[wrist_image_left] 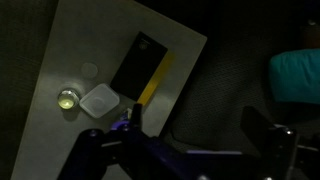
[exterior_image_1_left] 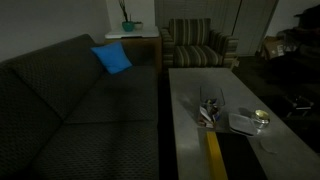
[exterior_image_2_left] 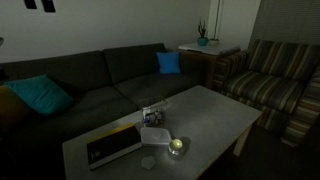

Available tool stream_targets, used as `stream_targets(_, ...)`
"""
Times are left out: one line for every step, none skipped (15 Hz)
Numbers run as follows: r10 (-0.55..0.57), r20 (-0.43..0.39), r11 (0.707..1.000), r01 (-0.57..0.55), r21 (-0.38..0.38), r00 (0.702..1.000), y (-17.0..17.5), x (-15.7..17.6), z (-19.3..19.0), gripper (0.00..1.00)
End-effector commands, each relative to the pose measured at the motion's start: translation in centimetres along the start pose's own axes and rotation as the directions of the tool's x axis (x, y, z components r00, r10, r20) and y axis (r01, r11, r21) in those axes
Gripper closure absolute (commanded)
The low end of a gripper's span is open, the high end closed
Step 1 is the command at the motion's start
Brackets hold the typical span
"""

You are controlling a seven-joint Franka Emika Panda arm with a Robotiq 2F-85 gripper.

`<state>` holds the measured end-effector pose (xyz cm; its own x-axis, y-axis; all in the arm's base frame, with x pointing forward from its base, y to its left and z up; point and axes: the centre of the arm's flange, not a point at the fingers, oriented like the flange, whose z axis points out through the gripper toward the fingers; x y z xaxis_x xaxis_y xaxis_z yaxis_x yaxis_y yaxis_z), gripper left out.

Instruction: Cover the clear container with the white lid and then press the button atop the white lid

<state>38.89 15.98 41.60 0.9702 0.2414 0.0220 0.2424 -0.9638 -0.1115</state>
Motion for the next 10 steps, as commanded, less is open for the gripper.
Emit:
stream_targets(0.0,0.0,1.0,0.0,0.0,1.0,0.0,0.0,0.0,0.0)
stream_targets(-0.016,-0.007,1.0,0.016,0.0,1.0,0.0,0.1,0.1,0.0)
stream_targets(-0.028,-0.01,1.0,0.028,-0.002,1.0,0.1,0.3,0.4,0.0)
stream_targets(-0.035,-0.011,0.999,0.035,0.0,0.999,0.3,0.5,0.6,0.0)
stream_targets(-0.042,-0.011,0.999,0.042,0.004,0.999,0.6,0.7,0.7,0.0)
stream_targets(-0.053,-0.015,0.999,0.053,0.008,0.999,1.1,1.1,0.9,0.0)
stream_targets(-0.056,-0.017,0.998,0.057,0.011,0.998,1.5,1.5,1.1,0.0)
stream_targets(-0.054,-0.015,0.998,0.054,0.018,0.998,1.9,1.8,1.3,0.0)
stream_targets(-0.048,-0.015,0.999,0.048,0.025,0.999,2.6,2.3,1.6,0.0)
stream_targets(-0.044,-0.012,0.998,0.044,0.032,0.999,3.2,2.8,2.2,0.0)
